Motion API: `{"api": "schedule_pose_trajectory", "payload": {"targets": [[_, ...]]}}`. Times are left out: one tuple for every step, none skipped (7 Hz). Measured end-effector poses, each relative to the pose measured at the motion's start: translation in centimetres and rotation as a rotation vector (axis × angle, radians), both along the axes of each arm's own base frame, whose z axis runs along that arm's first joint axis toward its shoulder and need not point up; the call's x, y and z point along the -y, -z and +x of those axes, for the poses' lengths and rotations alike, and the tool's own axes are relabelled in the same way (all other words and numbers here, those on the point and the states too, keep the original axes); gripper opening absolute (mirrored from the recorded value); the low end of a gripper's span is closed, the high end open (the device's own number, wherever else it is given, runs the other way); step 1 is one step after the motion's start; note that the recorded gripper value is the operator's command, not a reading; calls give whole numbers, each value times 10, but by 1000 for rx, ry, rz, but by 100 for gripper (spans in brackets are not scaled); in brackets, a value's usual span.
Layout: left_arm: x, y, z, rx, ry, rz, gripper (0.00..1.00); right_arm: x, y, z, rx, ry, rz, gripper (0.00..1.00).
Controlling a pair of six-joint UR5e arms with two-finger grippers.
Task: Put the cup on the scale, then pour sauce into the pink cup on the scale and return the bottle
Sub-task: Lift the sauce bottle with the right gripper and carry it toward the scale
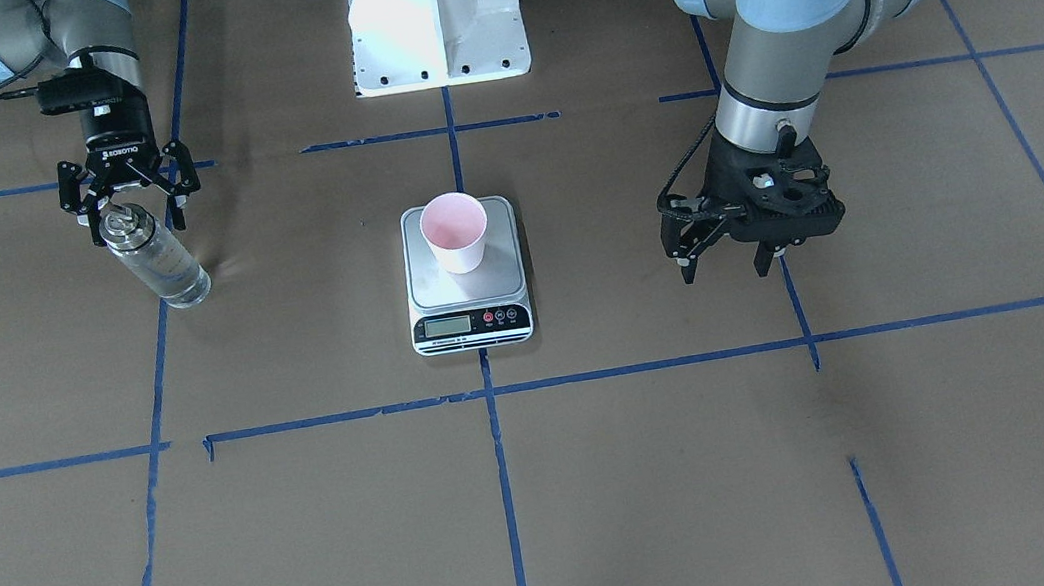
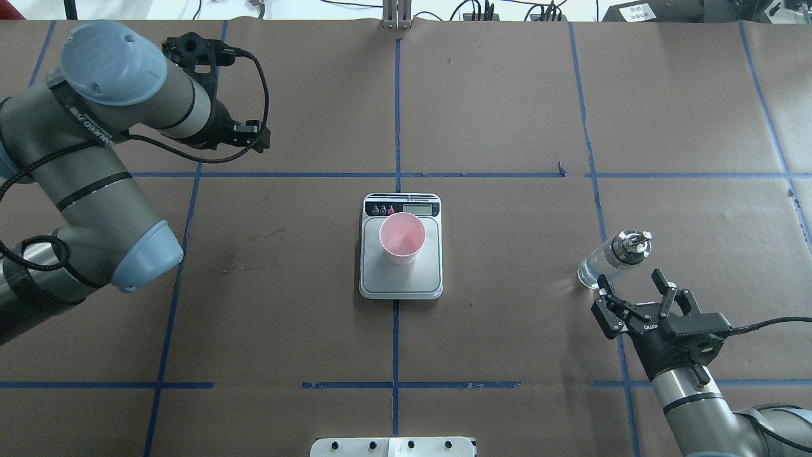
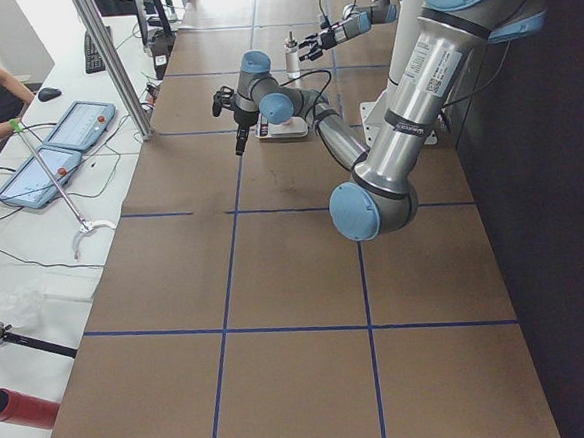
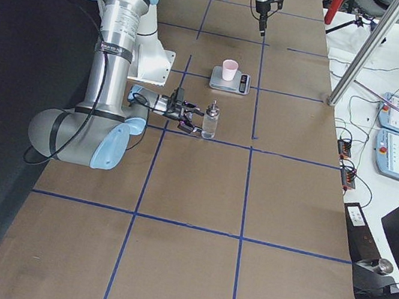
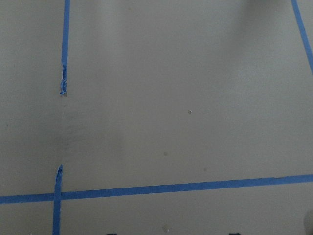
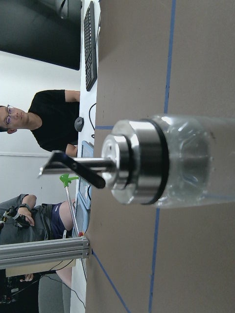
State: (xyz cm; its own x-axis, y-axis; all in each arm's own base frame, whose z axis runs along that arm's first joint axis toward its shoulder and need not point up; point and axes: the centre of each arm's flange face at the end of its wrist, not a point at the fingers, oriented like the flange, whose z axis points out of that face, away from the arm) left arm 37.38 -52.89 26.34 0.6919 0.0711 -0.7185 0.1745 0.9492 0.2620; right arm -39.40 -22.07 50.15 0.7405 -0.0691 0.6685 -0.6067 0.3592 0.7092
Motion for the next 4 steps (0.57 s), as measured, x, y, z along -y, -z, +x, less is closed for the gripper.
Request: {"api": "schedule_pose_trajectory", "payload": {"targets": [[0,1,0,-1,1,0,82,5,-2,1,-2,0,-10,99],[-1,1,-1,-3,1,1,82,7,-4,1,-5,1,-18,99],[-1,2,-1,-3,2,1,82,9,-2,-2,0,4,-23,99],[-1,2,-1,-3,2,1,82,10,2,-13,8,5,-24,99]]}}
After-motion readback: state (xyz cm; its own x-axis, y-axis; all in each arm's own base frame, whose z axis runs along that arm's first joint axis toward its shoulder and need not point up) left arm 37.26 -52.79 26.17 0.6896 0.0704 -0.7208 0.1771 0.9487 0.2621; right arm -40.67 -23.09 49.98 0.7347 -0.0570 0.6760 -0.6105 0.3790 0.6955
